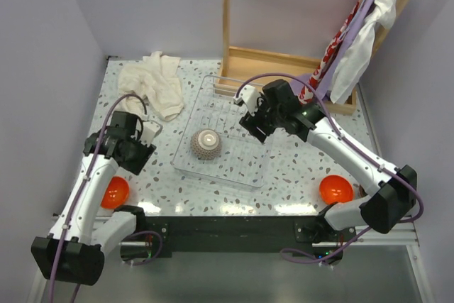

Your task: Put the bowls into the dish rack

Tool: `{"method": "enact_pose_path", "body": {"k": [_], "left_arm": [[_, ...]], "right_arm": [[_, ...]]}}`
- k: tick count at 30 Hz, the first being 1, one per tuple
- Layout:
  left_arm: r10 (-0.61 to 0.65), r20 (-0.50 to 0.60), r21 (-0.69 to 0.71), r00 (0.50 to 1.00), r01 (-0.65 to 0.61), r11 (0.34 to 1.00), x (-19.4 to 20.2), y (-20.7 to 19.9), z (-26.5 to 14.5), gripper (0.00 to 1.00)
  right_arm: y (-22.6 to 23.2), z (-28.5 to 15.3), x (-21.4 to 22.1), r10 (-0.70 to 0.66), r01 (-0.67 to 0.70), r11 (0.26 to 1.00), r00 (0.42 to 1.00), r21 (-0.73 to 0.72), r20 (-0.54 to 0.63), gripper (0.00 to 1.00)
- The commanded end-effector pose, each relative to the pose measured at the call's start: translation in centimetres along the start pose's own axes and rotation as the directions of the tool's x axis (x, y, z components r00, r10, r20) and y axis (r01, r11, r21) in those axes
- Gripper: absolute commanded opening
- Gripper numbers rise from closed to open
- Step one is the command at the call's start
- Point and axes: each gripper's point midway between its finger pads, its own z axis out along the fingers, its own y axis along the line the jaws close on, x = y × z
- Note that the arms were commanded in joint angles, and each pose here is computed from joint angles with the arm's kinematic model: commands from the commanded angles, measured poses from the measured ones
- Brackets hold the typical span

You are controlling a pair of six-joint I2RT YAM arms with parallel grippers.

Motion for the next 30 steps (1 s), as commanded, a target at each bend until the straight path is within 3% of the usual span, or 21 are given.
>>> {"method": "enact_pose_path", "body": {"k": [1,6,15,30], "left_arm": [[0.016,-0.126,0.038,0.992,-0.011,0.999,3.2,-0.8,1.1,0.56],[-0.003,-0.226,0.038,0.974,0.012,0.999,5.1,-1.0,3.0,0.52],[-0.045,-0.263,-0.031,0.964,0.039,0.999,6.3,-0.1,4.3,0.51],[0.000,-0.373,-0.011,0.928,-0.005,1.000,7.9,0.2,7.1,0.43]], "right_arm": [[0.0,-0.7,-1.1,0.000,0.001,1.000,0.999,-0.003,0.039,0.66],[-0.1,-0.9,-0.9,0.008,-0.008,1.000,0.999,0.009,0.046,0.66],[-0.1,-1.0,0.0,0.008,-0.008,1.000,1.000,0.011,0.027,0.66],[-1.2,-1.1,-1.2,-0.009,0.008,0.999,0.999,0.038,0.034,0.66]]}}
